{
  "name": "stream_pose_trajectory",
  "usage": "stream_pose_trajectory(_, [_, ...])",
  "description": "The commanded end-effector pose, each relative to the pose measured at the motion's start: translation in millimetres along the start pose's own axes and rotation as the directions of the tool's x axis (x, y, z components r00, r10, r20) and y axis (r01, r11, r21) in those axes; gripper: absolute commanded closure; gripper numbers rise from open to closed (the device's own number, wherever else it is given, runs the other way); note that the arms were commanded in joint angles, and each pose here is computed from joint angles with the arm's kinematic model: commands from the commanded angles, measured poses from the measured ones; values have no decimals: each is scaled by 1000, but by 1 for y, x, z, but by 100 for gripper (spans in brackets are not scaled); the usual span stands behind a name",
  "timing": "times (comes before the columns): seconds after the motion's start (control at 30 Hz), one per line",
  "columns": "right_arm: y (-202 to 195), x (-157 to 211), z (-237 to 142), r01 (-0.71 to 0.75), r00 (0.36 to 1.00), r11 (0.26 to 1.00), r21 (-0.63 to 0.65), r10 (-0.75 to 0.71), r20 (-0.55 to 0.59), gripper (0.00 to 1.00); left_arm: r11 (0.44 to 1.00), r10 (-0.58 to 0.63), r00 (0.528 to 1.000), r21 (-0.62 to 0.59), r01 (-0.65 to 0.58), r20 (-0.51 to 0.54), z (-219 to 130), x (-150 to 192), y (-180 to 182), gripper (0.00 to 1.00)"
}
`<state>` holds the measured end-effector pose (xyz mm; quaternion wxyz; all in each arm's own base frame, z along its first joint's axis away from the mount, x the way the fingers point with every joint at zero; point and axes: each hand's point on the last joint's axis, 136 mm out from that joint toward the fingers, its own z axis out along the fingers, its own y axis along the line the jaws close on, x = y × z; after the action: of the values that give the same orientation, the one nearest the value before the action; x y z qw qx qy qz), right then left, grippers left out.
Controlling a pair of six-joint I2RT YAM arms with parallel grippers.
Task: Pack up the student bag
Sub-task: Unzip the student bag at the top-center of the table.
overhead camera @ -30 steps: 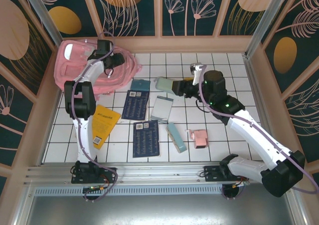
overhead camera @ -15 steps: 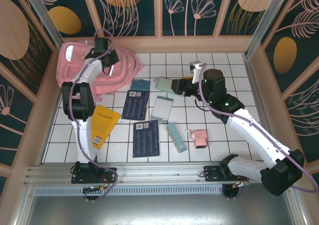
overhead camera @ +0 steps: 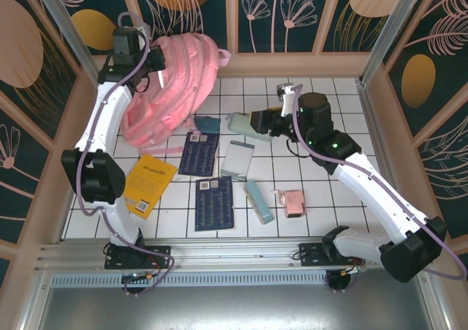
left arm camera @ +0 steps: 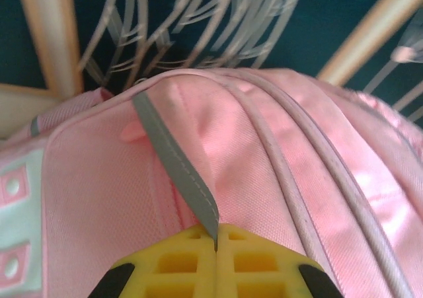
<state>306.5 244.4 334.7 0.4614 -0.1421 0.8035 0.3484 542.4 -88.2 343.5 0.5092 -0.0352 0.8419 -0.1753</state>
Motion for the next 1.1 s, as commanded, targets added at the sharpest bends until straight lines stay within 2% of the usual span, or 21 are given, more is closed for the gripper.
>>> stream_pose_trajectory(0.0, [3,-14,-6,34,999,999,23,-34,-16,31,965,120,978,212,-155,169,-52,-40,-75,100])
stream_pose_trajectory(0.03, [2,-18,-7,35,999,999,40,-34,-20,31,950,131,973,257,-178,191,-67,-42,-90,100])
stream_pose_trajectory(0.27, [3,-46,-23,39,999,994,99,-39,-7,31,879,226,952,378,-291,207,-80,-14,-137,100])
stream_pose_trajectory(0.53, [-6,-80,-42,-127,991,980,151,120,53,34,789,331,909,454,-414,253,-94,3,-191,100])
stream_pose_trajectory(0.63, [-1,-73,-35,-229,973,970,81,231,-16,35,763,382,883,446,-468,273,-98,7,-208,100])
stream_pose_trajectory(0.73, [4,-57,-19,-361,927,932,35,363,-95,36,728,449,842,423,-539,300,-101,15,-222,100])
stream_pose_trajectory(0.8, [-5,-51,-12,-454,882,888,75,460,-100,42,709,465,834,438,-552,299,-102,24,-226,100])
stream_pose_trajectory(0.9, [-24,-42,-6,-517,841,839,170,535,-85,51,690,484,826,454,-563,289,-102,40,-227,100])
stream_pose_trajectory(1.07, [-42,-17,-5,-532,804,794,295,583,-118,50,696,492,831,456,-555,261,-96,63,-221,100])
